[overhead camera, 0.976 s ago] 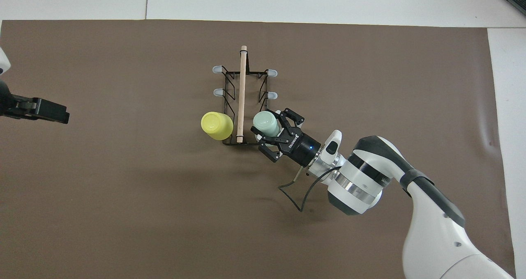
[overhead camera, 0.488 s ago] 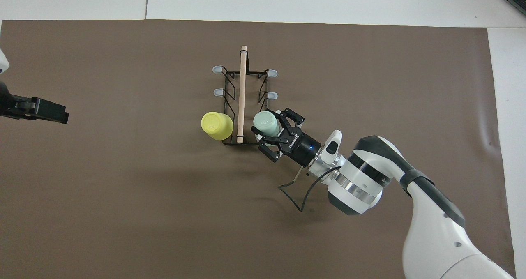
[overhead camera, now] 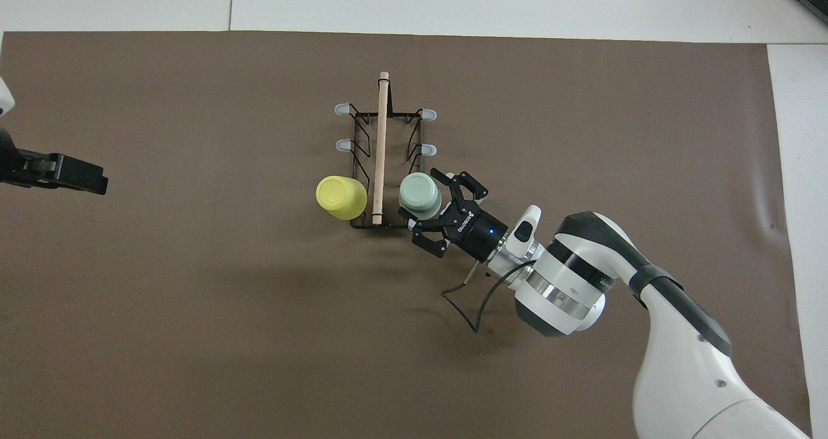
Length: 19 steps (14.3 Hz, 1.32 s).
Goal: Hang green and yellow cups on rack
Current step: 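Open the right gripper and pull it back from the green cup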
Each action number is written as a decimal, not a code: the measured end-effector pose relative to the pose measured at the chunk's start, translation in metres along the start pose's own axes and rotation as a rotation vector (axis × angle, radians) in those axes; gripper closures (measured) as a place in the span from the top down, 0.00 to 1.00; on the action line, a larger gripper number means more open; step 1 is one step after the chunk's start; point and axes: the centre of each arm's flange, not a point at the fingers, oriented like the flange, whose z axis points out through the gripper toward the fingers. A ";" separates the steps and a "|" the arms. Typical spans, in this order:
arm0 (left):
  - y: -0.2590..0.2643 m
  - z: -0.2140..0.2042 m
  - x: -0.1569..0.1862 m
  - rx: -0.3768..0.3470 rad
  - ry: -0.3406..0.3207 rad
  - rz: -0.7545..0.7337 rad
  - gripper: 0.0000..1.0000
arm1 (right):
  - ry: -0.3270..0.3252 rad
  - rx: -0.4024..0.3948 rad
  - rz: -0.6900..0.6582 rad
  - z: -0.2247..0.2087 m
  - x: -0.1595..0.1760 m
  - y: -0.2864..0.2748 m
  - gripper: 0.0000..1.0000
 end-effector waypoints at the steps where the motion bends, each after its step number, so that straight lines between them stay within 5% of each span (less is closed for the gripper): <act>1: 0.000 0.000 0.000 0.000 0.000 0.000 1.00 | -0.006 -0.009 0.002 0.001 0.006 0.001 1.00; 6: 0.000 0.000 0.000 0.000 0.000 0.000 1.00 | -0.131 -0.101 0.051 -0.007 0.066 -0.022 1.00; 13: 0.000 0.000 0.000 0.000 0.000 0.000 1.00 | -0.221 -0.114 0.002 -0.010 0.115 -0.021 1.00; 19: 0.000 0.000 0.000 0.000 0.000 0.000 1.00 | -0.344 -0.092 -0.229 -0.020 0.157 0.003 1.00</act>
